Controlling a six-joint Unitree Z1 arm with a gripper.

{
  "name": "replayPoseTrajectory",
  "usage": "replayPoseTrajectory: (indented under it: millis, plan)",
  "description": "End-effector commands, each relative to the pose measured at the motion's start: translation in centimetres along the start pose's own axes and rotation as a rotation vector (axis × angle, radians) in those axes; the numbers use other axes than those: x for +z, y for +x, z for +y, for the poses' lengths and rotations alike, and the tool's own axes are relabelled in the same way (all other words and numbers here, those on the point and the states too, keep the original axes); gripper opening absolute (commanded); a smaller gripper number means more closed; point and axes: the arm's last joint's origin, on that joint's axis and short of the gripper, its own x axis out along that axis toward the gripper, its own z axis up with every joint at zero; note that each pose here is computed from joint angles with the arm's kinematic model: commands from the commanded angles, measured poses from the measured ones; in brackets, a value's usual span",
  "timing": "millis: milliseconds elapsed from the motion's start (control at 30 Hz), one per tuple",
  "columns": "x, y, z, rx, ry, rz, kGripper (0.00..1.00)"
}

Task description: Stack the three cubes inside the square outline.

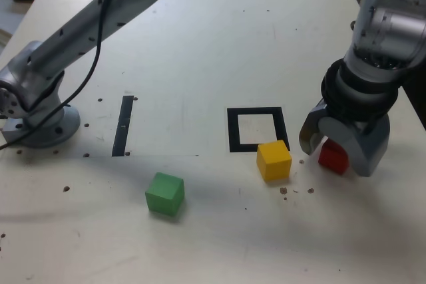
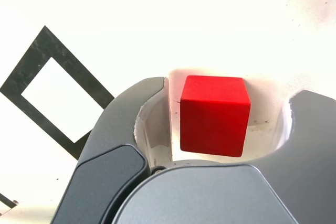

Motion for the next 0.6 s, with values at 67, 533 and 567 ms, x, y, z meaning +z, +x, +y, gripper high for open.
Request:
replayPoseTrajectory:
  millis: [67, 533, 567]
  plan:
    - [0.07, -0.17, -0.16, 0.016, -0.001, 0.01, 0.43]
    - [0.15, -0.1, -0.32, 0.018, 0.002, 0.016, 0.31]
    - [0.14, -0.1, -0.33, 0.017, 0.002, 0.017, 0.31]
